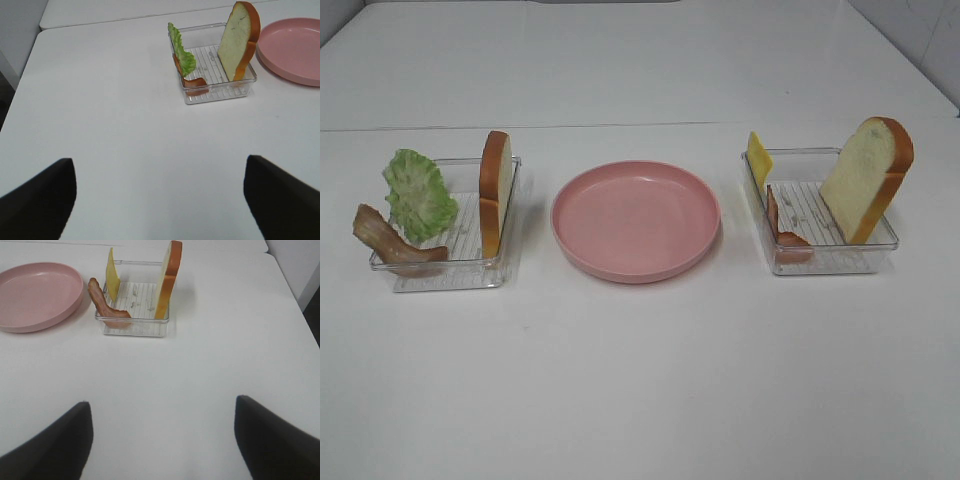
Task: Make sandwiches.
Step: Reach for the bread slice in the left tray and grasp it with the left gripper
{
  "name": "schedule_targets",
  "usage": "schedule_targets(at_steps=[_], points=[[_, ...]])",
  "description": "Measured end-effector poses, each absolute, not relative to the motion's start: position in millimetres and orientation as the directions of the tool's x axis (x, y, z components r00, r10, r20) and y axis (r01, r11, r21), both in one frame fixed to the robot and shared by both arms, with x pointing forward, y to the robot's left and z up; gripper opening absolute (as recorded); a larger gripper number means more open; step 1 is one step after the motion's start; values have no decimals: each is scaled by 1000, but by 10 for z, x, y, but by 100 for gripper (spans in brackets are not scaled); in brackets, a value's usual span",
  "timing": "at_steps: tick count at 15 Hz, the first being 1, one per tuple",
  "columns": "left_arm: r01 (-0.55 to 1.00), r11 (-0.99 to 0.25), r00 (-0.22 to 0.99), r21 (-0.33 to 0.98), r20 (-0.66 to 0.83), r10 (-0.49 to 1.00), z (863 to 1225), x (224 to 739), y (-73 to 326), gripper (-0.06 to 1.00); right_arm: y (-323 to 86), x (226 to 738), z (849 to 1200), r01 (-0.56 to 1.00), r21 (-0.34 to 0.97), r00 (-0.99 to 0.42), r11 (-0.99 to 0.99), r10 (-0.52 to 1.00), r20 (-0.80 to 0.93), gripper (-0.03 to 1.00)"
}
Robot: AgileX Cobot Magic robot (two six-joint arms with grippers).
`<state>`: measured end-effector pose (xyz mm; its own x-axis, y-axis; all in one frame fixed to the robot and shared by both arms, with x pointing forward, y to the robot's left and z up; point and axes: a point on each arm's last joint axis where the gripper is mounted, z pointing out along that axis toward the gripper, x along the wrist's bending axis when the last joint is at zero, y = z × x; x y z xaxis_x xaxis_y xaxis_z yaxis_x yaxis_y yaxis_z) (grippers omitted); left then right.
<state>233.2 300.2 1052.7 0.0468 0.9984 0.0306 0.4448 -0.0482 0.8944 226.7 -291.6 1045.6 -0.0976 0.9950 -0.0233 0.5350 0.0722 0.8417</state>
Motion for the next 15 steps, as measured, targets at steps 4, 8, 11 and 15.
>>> schedule_targets(at_steps=[4, 8, 11, 15], points=[[445, -48, 47, 894, 31, 998, 10527, 2332, 3002, 86, -2916, 2267, 10456, 535, 842, -98, 72, 995, -23, 74], [445, -48, 47, 894, 31, 998, 10527, 2332, 3002, 86, -2916, 2267, 10456, 535, 842, -98, 72, 995, -23, 74], [445, -48, 47, 894, 31, 998, 10527, 2332, 3002, 86, -2916, 2267, 10456, 535, 842, -98, 72, 995, -23, 74], [445, -48, 47, 894, 31, 998, 10527, 2332, 3002, 86, -2916, 2267, 10456, 535, 842, -98, 72, 995, -23, 74]])
